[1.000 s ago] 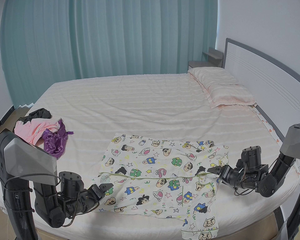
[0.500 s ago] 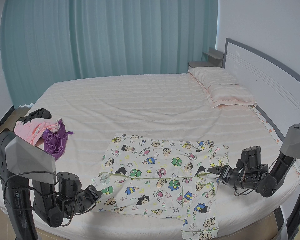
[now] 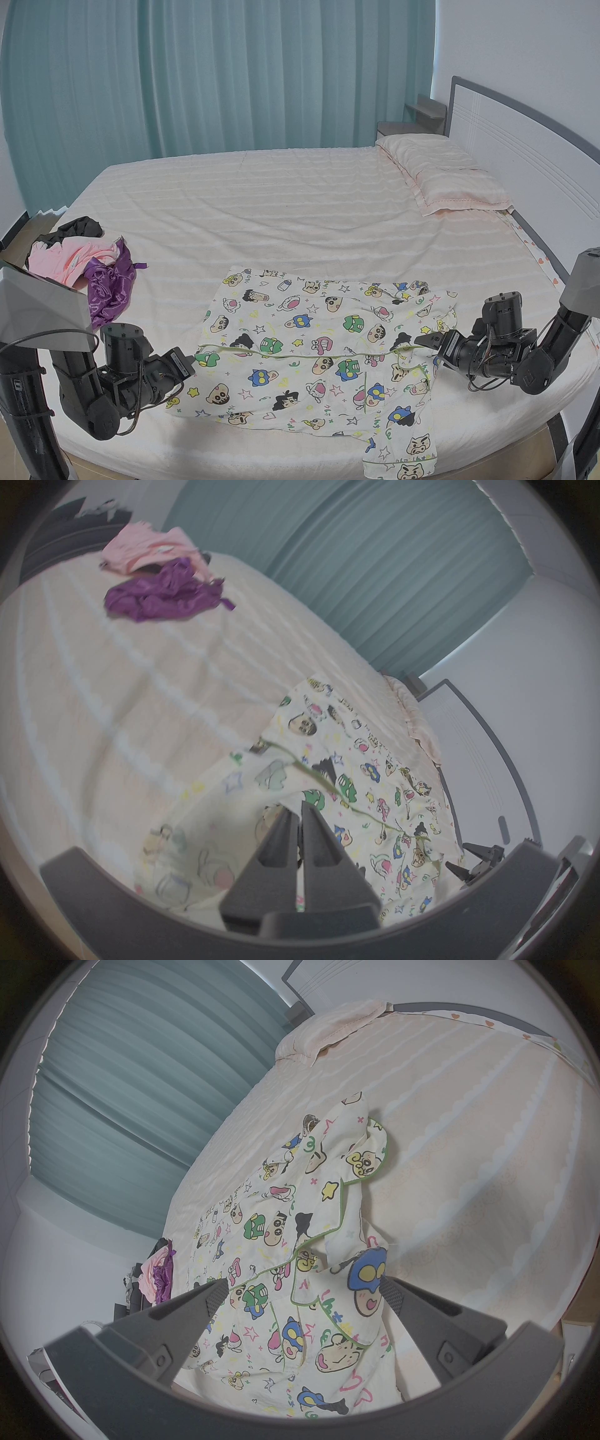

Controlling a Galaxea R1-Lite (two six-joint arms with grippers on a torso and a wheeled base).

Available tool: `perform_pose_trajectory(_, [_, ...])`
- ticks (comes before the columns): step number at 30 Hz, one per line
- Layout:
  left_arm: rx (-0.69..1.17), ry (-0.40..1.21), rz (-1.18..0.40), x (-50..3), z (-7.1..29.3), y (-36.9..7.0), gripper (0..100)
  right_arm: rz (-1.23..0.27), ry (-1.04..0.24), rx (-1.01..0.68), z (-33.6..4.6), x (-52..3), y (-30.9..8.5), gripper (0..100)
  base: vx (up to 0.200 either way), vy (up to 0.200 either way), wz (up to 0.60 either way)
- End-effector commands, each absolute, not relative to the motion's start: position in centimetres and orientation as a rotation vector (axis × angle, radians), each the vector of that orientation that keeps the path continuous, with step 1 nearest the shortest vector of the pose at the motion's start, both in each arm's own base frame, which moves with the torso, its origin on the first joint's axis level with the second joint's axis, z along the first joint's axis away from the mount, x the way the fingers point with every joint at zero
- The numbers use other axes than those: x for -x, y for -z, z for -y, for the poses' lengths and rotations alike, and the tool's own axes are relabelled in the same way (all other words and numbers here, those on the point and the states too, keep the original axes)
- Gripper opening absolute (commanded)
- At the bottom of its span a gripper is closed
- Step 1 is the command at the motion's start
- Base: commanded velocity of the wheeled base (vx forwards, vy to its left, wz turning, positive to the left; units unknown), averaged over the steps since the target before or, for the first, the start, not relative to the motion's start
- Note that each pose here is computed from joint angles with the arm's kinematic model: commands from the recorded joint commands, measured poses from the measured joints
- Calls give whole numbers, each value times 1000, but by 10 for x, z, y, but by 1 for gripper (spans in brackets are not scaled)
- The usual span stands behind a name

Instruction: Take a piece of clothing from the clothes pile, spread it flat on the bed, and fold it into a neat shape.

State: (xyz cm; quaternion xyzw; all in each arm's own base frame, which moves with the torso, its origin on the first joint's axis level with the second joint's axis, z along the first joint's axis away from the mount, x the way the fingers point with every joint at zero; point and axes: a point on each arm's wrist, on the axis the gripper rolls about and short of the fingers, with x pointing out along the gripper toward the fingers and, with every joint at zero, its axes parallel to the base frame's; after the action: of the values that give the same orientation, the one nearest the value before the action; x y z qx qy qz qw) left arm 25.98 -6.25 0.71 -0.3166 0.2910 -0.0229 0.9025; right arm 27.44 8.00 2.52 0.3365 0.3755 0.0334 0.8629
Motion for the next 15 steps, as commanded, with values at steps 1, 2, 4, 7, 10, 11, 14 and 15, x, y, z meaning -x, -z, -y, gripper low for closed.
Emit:
perform_pose_trajectory(1, [639,35,-559,-273,55,-12,0,-786,-72,-706,-80,-274,-25,100,0,0,0])
perform_pose_trajectory(2, [612,26,-558,-278,51,-11,0,-787,-71,-706,-80,-274,-25,100,0,0,0])
perform_pose_trajectory(4, [586,21,-561,-282,48,-7,0,-787,-72,-704,-80,-274,-25,100,0,0,0])
perform_pose_trajectory(7, [559,10,-534,-294,42,-6,0,-785,-72,-704,-80,-275,-26,100,0,0,0])
perform_pose_trajectory(10, [536,11,-533,-304,41,-1,0,-785,-72,-704,-80,-275,-26,100,0,0,0])
perform_pose_trajectory(11, [533,10,-535,-305,41,0,0,-785,-72,-704,-80,-275,-26,100,0,0,0])
perform_pose_trajectory(14, [522,14,-542,-315,43,5,0,-787,-72,-704,-80,-275,-25,100,0,0,0])
perform_pose_trajectory(15, [523,16,-536,-320,44,5,0,-787,-72,-704,-80,-275,-25,100,0,0,0])
